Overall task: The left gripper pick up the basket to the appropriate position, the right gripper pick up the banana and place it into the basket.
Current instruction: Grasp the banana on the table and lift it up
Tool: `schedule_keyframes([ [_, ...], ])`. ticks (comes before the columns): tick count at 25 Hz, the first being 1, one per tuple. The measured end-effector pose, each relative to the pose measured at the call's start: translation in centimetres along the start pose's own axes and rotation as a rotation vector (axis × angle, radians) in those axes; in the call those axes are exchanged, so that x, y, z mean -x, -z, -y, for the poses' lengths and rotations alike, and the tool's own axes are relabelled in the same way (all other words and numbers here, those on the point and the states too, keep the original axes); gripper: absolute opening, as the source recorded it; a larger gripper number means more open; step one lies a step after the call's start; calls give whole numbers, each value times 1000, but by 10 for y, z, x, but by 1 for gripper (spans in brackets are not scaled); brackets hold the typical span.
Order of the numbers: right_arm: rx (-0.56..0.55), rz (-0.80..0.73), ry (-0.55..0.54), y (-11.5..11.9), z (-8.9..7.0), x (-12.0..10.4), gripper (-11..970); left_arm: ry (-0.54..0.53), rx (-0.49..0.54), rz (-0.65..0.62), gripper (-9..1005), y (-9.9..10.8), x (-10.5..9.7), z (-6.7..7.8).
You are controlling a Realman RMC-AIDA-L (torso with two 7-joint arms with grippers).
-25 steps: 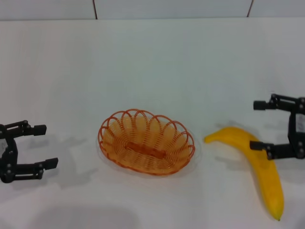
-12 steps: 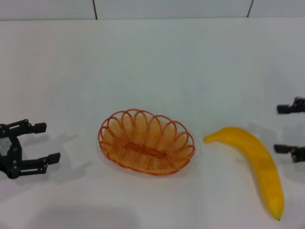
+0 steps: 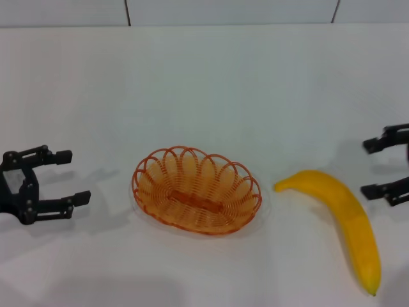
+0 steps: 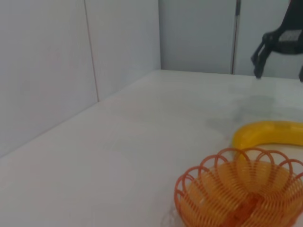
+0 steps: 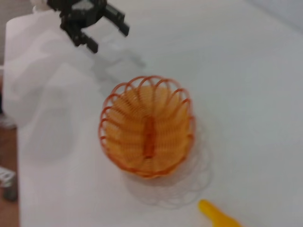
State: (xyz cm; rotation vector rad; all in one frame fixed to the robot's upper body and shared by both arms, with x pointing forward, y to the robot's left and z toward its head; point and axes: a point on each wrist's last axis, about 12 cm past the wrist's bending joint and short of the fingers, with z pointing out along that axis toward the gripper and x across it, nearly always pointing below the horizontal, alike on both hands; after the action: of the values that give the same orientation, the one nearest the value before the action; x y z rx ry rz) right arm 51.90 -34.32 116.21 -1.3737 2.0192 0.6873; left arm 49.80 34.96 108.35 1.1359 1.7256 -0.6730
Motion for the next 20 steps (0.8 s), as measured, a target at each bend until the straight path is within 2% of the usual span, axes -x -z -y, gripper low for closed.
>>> schedule_keyframes([
  [3, 52, -14, 1, -14, 3, 3, 881, -7, -6, 7, 859, -3, 3, -2],
  [7, 80, 5, 72, -27, 4, 4, 878, -8, -11, 18, 859, -6, 4, -2],
  [15, 44, 16, 82, -63, 15, -14, 872, -2, -18, 34, 859, -9, 5, -2],
  [20, 9, 2, 60, -70, 17, -24, 869, -1, -17, 34, 859, -9, 4, -2],
])
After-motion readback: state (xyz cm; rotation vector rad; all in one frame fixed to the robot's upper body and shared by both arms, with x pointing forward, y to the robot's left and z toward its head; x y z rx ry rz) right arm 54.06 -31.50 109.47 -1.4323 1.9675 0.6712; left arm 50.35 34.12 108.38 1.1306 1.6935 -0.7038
